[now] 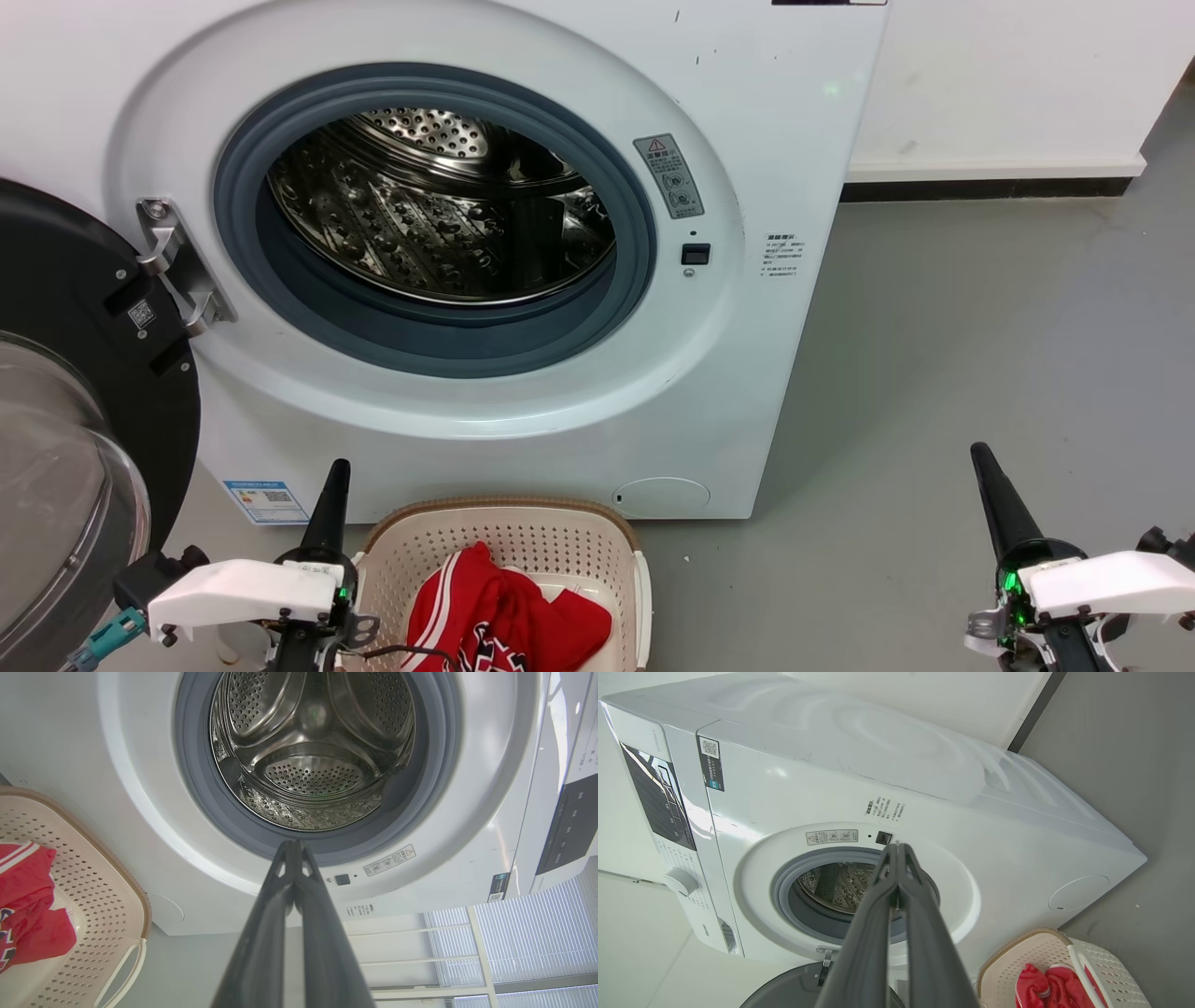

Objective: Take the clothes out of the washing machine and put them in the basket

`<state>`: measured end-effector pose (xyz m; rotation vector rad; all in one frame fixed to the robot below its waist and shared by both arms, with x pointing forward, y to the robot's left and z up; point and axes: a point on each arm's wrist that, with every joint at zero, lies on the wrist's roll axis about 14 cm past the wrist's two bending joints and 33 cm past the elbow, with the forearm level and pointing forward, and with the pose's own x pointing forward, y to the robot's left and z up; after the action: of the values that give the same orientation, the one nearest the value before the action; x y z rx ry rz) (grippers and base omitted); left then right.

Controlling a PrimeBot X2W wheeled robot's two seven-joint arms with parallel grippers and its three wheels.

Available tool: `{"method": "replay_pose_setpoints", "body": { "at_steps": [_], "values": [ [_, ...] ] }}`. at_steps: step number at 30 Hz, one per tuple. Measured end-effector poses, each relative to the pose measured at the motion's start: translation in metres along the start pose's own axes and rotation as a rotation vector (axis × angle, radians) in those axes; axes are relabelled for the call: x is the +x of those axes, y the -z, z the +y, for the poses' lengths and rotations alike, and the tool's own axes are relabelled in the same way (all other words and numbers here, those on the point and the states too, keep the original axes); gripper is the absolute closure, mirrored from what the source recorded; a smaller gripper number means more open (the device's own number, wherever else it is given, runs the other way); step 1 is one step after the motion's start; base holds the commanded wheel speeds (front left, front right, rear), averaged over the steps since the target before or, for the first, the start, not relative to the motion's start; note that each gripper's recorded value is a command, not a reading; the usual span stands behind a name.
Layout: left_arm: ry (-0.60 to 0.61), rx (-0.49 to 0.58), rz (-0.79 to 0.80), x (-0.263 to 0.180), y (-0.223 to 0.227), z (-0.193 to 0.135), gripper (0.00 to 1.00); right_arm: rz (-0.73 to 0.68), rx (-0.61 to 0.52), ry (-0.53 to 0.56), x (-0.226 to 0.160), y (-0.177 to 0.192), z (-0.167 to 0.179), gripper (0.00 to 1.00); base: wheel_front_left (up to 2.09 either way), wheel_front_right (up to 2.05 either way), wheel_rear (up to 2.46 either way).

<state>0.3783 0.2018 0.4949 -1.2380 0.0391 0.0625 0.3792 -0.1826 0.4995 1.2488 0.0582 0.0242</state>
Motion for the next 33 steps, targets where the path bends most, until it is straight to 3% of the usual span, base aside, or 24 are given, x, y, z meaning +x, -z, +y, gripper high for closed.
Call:
{"method": "replay_pose_setpoints", "body": {
  "at_steps": [33],
  "values": [
    [0.046, -0.271, 0.015, 0.007, -0.001, -0.009, 1.0, -0.043, 0.261, -0.005, 0.005, -0.015, -0.002, 1.0, 0.0, 0.0, 0.0]
  ]
}}
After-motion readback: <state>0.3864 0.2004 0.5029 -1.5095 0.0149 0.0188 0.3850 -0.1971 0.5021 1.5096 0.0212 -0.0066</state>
